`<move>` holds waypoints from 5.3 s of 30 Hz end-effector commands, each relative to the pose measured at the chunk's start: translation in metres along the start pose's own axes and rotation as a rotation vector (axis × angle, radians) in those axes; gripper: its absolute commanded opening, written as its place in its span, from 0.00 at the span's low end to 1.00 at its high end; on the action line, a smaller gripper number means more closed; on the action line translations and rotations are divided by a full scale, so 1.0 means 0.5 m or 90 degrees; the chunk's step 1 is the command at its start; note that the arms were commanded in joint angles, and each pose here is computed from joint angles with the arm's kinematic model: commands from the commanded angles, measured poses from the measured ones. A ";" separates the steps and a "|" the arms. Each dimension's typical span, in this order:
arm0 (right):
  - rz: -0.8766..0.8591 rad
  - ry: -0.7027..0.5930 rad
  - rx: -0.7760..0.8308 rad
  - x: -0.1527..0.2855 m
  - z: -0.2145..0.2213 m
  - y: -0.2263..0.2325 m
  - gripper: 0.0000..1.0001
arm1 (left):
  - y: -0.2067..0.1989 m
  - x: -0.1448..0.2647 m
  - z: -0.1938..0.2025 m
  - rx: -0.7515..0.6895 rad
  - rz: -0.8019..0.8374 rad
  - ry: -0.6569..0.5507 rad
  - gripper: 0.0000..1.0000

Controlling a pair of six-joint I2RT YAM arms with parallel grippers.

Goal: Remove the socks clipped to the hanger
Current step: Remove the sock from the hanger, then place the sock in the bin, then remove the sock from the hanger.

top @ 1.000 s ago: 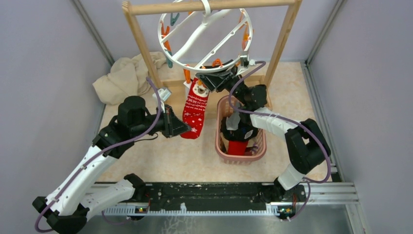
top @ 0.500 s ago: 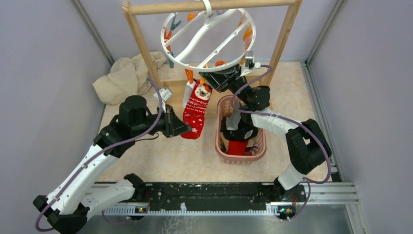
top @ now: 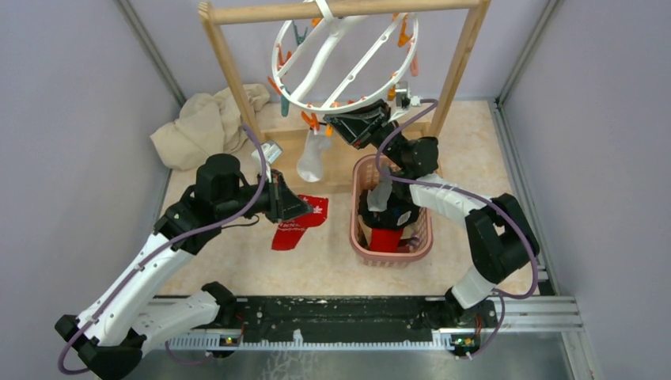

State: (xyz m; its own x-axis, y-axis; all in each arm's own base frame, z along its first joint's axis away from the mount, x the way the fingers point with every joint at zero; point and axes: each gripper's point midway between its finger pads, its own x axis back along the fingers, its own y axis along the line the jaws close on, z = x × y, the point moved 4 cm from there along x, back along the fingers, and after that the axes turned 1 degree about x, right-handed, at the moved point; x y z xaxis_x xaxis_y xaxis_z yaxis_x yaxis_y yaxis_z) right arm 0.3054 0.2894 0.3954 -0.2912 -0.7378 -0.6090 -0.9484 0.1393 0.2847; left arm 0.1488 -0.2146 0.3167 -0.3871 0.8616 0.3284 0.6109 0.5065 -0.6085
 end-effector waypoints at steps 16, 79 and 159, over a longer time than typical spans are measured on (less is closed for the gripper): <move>0.020 0.033 -0.012 0.037 0.020 -0.007 0.59 | -0.041 0.004 -0.025 -0.004 0.065 -0.023 0.01; 0.631 0.186 0.212 0.392 -0.156 0.112 0.79 | -0.140 -0.246 0.056 0.070 0.335 0.095 0.04; 0.515 0.243 0.143 0.340 -0.075 0.086 0.82 | 0.031 -0.059 0.006 -0.161 -0.243 -0.145 0.99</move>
State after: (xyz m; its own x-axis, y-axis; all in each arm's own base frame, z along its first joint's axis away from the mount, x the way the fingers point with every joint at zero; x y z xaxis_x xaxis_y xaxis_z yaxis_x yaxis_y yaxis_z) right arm 0.2208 0.1423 0.3143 -0.8594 -0.5026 0.0935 -0.4516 0.8320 0.3222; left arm 0.1489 -0.2507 0.3096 -0.7225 0.6317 0.2809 0.5984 0.7749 -0.2035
